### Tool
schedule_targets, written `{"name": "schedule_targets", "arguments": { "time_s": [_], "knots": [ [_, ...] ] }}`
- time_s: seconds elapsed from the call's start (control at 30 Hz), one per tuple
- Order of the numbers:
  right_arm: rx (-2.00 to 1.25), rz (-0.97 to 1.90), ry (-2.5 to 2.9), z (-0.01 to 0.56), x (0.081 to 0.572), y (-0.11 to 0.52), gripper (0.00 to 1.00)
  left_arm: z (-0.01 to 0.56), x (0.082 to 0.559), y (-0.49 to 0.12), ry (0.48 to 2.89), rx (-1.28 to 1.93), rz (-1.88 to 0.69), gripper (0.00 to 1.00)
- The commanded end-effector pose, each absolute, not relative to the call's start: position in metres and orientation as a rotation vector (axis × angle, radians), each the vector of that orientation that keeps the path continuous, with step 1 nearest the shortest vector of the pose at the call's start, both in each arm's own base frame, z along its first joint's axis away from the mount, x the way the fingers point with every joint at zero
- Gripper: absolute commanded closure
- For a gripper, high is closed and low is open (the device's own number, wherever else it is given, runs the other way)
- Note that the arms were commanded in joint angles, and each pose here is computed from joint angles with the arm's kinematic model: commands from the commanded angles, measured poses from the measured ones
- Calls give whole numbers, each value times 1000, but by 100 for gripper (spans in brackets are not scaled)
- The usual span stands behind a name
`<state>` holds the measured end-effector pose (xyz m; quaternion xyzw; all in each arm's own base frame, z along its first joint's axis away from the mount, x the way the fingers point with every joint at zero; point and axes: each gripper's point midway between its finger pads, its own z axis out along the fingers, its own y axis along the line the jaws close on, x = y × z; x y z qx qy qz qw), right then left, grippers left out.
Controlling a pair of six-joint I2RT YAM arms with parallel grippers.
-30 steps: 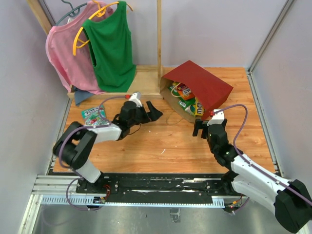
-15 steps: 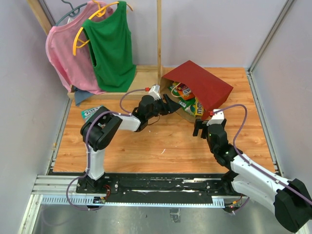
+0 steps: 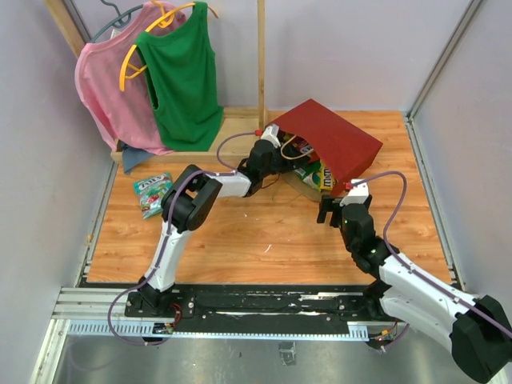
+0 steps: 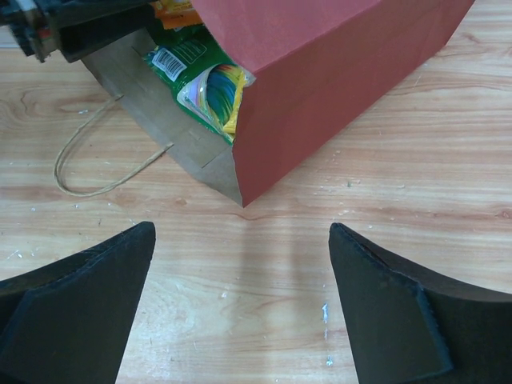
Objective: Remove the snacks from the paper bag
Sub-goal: Take out the snack from the paper bag.
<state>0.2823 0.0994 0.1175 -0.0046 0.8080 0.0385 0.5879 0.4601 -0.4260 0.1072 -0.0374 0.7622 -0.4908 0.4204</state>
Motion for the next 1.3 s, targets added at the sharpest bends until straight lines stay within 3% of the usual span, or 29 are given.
{"name": "schedule_targets", "arguments": {
  "time_s": [0.0, 0.5, 1.0, 1.17, 1.27],
  "knots": [
    [3, 100, 1843, 130, 284, 101, 9, 84, 477, -428, 1997, -95, -1080, 43],
    [8, 102, 1833, 135, 281, 99, 8, 45, 485, -417, 2120, -113, -919, 36],
    [2, 106, 1831, 134, 281, 100, 8, 81, 494, -444, 1979, -132, -1126, 36],
    [0, 109, 1832, 134, 281, 100, 8, 84, 502, -450, 1961, -163, -1155, 42],
    [-3, 109, 1836, 133, 282, 101, 8, 86, 504, -450, 1948, -173, -1162, 59]
  ]
}}
